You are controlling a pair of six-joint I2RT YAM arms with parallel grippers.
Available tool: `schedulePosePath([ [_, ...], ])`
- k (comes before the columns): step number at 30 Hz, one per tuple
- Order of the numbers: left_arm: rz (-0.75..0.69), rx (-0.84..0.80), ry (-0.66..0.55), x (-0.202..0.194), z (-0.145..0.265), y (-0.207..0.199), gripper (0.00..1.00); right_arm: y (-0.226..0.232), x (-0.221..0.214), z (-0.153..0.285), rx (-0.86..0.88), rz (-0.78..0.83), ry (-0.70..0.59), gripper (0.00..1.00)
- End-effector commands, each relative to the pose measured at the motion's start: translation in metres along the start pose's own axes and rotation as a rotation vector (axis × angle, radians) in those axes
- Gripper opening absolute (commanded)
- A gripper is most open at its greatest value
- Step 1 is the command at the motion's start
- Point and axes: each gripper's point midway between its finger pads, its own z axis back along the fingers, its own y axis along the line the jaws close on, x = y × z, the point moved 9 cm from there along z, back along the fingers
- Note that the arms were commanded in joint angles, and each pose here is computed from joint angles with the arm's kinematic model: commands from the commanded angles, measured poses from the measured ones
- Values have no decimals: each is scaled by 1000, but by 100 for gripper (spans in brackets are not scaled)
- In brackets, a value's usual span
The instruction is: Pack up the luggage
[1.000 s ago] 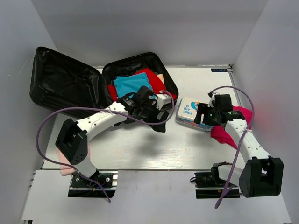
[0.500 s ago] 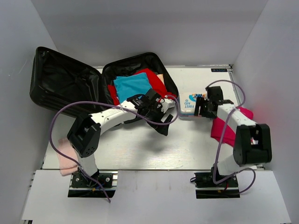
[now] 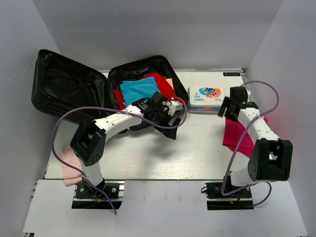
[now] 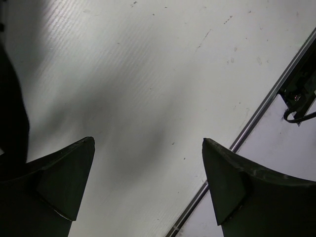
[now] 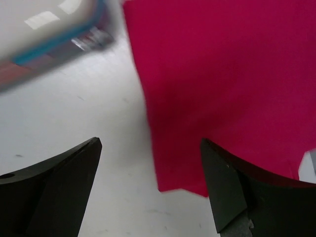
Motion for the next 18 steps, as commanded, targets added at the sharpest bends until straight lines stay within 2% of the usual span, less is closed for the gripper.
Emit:
schedulePosePath([
  [1, 11, -2, -79, 15, 30, -1, 100, -28, -52, 5, -188, -46, 163, 87],
  [6, 20, 2, -120, 12, 48, 5, 100, -29, -71, -10, -189, -52, 248, 87],
  [10, 70, 71, -149, 6, 72, 17, 100, -27, -91, -27, -177, -39, 318, 87],
  [13, 123, 112, -135, -13, 76, 26, 100, -27, -96, -37, -194, -31, 330, 81],
  [14, 130, 115, -133, -15, 77, 26, 100, -27, -98, -40, -198, -32, 335, 78],
  [17, 159, 139, -135, -26, 82, 28, 100, -28, -101, -43, -208, -36, 339, 57],
  [18, 167, 154, -130, -30, 84, 29, 100, -29, -106, -43, -215, -42, 351, 41],
])
